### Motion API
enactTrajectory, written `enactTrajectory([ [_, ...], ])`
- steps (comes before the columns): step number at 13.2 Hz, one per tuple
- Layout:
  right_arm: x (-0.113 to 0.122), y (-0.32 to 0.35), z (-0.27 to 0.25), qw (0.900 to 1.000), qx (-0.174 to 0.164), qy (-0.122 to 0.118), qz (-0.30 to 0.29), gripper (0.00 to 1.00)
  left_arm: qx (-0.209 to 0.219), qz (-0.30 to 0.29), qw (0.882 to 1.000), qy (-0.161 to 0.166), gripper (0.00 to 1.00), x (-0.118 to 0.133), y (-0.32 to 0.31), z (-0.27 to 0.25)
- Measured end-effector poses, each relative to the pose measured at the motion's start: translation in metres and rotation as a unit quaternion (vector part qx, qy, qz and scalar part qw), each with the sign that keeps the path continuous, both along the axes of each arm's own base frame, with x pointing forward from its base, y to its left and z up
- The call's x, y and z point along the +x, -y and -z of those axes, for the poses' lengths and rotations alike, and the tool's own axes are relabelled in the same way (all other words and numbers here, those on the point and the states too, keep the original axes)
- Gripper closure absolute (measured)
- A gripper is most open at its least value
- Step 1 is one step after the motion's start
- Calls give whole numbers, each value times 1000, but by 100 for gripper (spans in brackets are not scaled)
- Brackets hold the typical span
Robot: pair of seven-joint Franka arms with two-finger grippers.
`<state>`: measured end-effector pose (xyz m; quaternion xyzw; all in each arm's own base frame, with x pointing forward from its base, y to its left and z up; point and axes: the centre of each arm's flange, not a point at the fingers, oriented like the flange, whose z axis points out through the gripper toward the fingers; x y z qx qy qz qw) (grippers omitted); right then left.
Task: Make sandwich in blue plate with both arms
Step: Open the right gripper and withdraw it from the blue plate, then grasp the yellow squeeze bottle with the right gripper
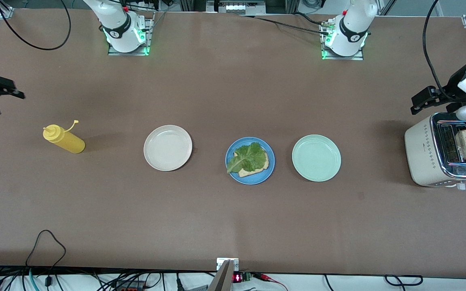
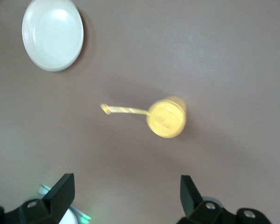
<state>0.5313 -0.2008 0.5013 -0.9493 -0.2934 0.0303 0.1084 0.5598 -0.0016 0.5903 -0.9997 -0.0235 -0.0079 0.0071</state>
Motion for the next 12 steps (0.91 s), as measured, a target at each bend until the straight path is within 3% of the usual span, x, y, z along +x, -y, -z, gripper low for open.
enactTrajectory([
  [2, -18, 50, 16, 996, 28, 45, -75, 0, 0, 1, 1000, -3, 0, -1, 1, 0],
  [4, -32, 86, 43, 983, 87, 92, -130, 0, 0, 1, 1000, -4, 0, -1, 2, 1],
  [8, -47, 142, 143, 938, 198, 190, -213, 0, 0, 8, 1000, -4, 0, -1, 9, 1],
  [12, -42, 144, 227, 895, 271, 263, -237, 0, 0, 10, 1000, -5, 0, -1, 11, 1],
])
